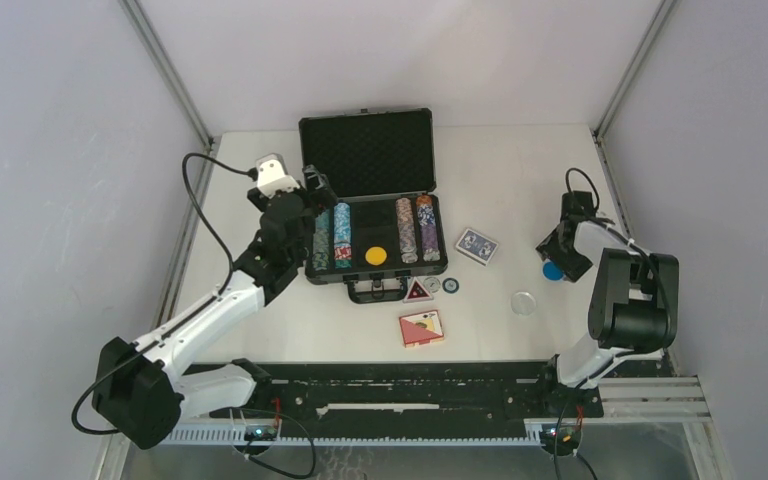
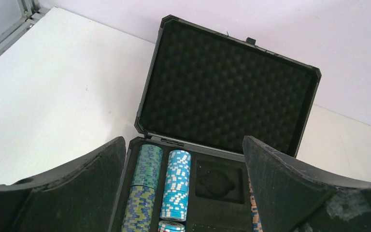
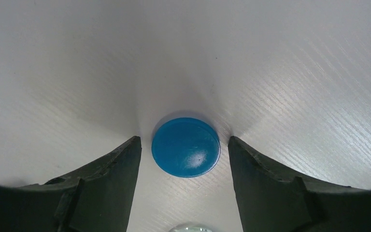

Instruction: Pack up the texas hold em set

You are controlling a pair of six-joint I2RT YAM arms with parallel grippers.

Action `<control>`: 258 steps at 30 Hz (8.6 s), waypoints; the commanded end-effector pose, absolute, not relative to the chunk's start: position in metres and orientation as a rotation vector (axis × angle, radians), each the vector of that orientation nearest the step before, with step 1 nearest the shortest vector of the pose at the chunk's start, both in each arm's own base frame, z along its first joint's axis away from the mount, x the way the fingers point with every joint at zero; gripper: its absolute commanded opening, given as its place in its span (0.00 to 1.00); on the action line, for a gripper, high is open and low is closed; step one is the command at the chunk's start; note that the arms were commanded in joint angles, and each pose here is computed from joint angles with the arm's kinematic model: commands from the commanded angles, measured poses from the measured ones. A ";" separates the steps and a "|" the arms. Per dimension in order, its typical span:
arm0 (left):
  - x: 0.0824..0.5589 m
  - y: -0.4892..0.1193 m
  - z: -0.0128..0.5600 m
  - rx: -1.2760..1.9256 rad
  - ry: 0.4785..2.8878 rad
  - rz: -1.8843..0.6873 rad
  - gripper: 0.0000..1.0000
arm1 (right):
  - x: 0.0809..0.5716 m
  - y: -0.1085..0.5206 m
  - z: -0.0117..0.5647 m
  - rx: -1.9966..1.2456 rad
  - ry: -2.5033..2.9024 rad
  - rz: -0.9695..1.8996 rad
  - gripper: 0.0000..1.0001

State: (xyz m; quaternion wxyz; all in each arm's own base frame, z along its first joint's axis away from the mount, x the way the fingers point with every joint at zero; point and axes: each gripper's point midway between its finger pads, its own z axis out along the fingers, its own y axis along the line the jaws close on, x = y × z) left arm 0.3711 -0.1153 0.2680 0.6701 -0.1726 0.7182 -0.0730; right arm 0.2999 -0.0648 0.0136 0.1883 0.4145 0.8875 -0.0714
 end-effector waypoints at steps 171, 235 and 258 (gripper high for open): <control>0.287 -0.044 0.185 -0.542 1.734 -0.029 0.90 | 0.461 0.401 0.085 -0.226 2.443 0.554 0.14; 0.285 -0.047 0.186 -0.542 1.728 -0.072 0.91 | 0.421 0.360 0.074 -0.188 2.572 0.521 0.80; 0.284 -0.044 0.185 -0.555 1.724 -0.059 0.99 | 0.404 0.400 0.053 -0.337 2.603 0.574 0.80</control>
